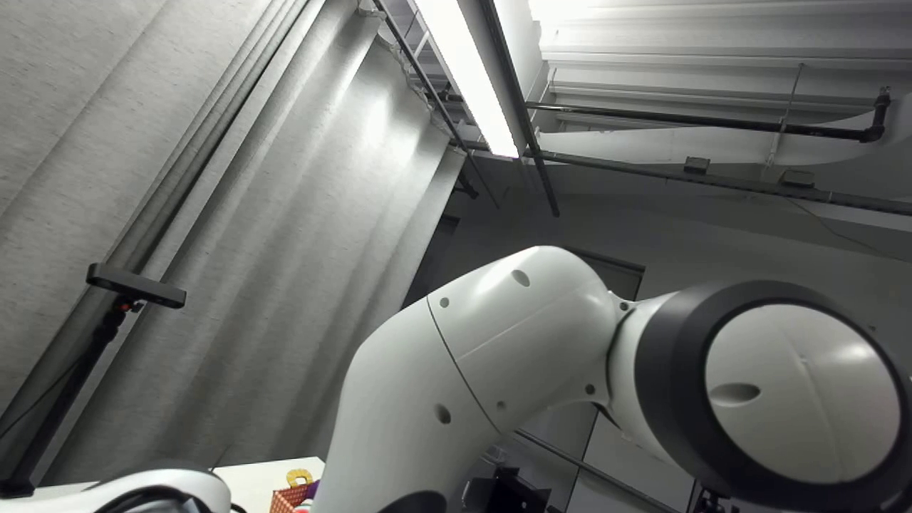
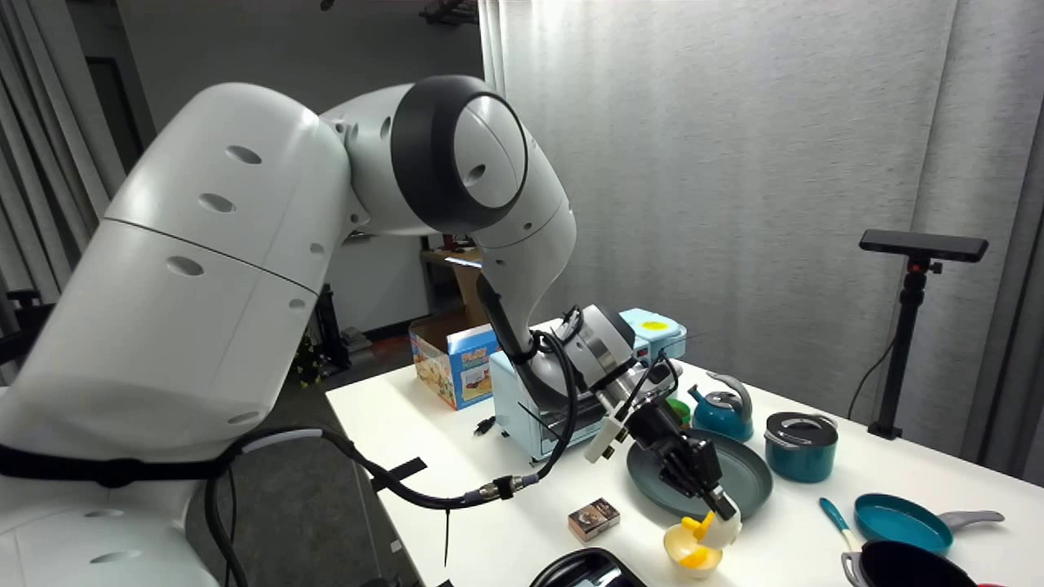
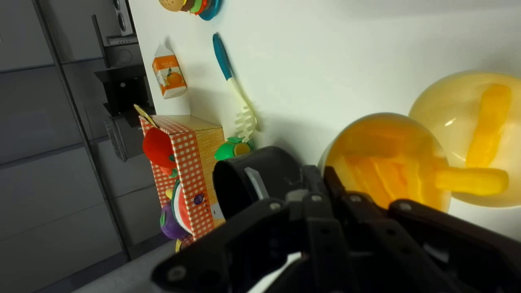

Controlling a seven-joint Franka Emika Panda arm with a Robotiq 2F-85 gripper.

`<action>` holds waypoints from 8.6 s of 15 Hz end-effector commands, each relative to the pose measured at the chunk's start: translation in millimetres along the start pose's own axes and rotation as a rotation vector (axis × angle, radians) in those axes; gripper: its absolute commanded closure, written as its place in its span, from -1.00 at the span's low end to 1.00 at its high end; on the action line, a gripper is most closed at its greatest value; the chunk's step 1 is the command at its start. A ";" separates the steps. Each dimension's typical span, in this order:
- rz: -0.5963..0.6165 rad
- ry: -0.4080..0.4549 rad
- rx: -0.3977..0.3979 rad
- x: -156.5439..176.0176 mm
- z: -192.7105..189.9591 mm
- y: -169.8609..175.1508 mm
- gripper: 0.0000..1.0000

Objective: Pour the contents of the small bowl into the other small bowl

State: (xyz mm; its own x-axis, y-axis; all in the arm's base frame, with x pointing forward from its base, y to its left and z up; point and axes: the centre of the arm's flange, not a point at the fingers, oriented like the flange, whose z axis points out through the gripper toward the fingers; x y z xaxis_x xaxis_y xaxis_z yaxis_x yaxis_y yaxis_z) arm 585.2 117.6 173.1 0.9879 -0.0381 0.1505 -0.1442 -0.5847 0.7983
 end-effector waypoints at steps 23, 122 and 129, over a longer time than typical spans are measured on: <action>0.132 0.064 -0.164 -30.9 -40.5 -10.6 0.98; 0.622 -0.580 0.632 -46.3 163.9 192.8 0.98; 0.497 -0.646 0.704 -32.1 183.5 159.8 0.98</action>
State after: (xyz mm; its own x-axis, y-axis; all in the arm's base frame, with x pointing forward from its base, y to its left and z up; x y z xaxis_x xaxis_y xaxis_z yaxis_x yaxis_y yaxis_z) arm 519.2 -116.6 197.6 0.6921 -0.7162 -0.0899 -0.6955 -0.6950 0.1824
